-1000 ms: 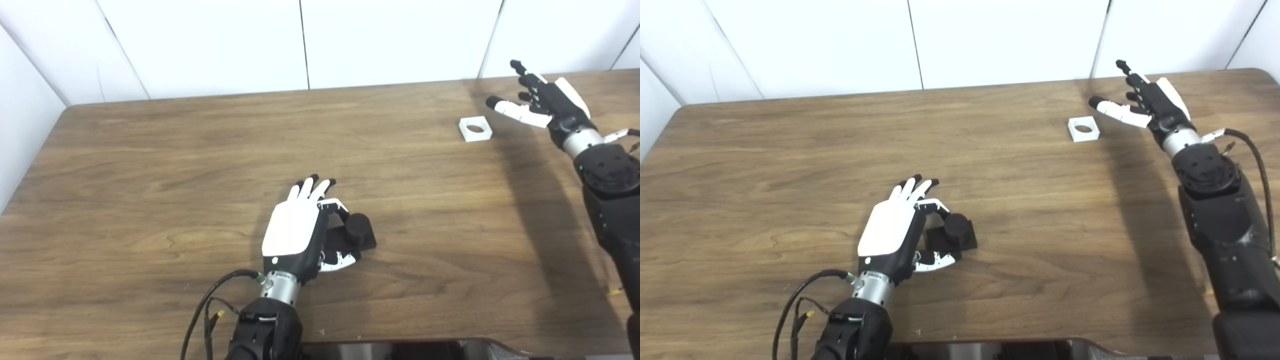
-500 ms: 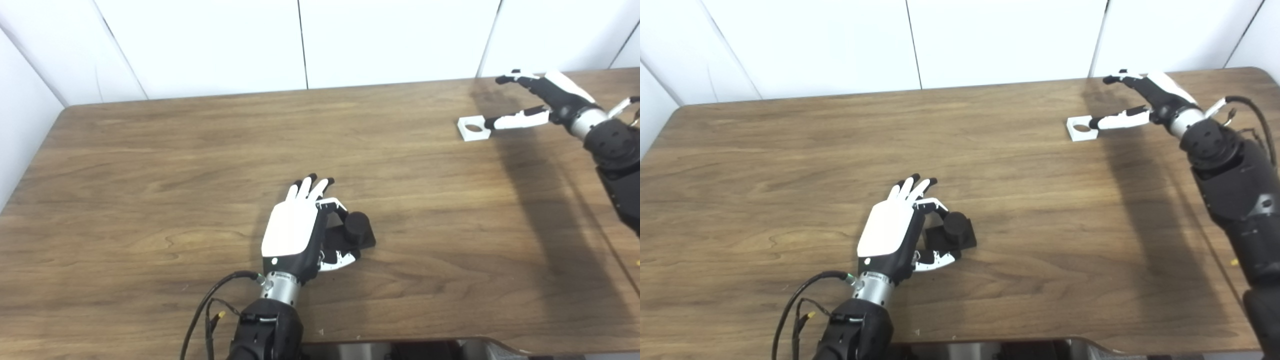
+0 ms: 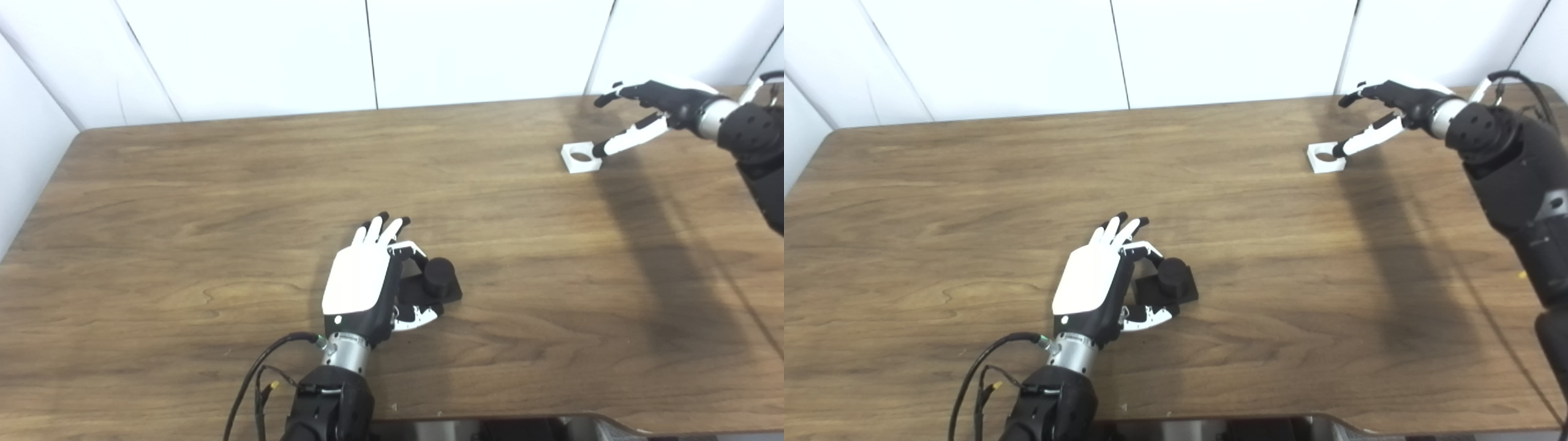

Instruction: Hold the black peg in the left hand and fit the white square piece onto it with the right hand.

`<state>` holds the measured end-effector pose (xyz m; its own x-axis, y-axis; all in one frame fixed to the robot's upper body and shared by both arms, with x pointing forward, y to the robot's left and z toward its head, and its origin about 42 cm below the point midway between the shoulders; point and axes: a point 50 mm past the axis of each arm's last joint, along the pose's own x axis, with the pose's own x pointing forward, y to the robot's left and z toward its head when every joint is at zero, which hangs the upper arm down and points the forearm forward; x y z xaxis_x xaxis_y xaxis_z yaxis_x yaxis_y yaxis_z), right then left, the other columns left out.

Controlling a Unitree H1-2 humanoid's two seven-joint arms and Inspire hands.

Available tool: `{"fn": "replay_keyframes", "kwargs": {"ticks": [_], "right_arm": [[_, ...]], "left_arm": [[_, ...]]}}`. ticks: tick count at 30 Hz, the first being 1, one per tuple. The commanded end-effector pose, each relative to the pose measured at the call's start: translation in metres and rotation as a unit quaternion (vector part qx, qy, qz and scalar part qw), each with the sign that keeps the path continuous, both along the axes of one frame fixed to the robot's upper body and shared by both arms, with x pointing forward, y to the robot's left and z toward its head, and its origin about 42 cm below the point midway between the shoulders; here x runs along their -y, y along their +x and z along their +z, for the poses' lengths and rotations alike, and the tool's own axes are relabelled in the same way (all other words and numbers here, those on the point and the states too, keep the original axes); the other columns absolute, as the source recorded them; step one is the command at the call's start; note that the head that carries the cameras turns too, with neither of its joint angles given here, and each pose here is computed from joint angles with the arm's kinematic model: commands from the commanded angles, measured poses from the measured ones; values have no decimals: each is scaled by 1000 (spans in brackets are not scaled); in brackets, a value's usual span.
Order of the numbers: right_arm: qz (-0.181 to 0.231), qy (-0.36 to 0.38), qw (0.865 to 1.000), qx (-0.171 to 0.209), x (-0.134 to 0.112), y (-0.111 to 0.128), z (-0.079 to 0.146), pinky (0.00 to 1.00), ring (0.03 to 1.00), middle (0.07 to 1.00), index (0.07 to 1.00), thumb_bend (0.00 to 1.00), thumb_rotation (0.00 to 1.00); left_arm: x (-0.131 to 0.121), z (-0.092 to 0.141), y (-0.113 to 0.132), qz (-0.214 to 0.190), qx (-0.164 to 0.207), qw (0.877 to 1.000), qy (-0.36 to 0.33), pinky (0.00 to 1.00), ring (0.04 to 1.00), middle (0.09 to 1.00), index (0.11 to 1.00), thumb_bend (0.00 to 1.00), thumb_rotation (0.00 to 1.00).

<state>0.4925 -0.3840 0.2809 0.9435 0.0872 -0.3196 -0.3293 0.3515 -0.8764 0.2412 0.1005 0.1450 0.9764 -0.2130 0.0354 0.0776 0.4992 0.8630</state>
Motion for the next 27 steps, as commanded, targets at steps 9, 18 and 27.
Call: {"fn": "replay_keyframes", "kwargs": {"ticks": [9,18,27], "right_arm": [[18,-48,998,31,-11,22,40,942,1000,1000,851,862,371],[48,-95,994,25,-24,28,39,952,1000,996,844,857,381],[49,-108,993,13,-34,35,35,999,1000,990,836,856,332]], "left_arm": [[-2,-16,0,3,-32,999,22,983,1000,934,494,509,63],[-1,-14,1,6,-30,999,24,976,1000,932,495,508,64],[0,-15,0,4,-32,999,17,994,1000,936,495,508,63]]}}
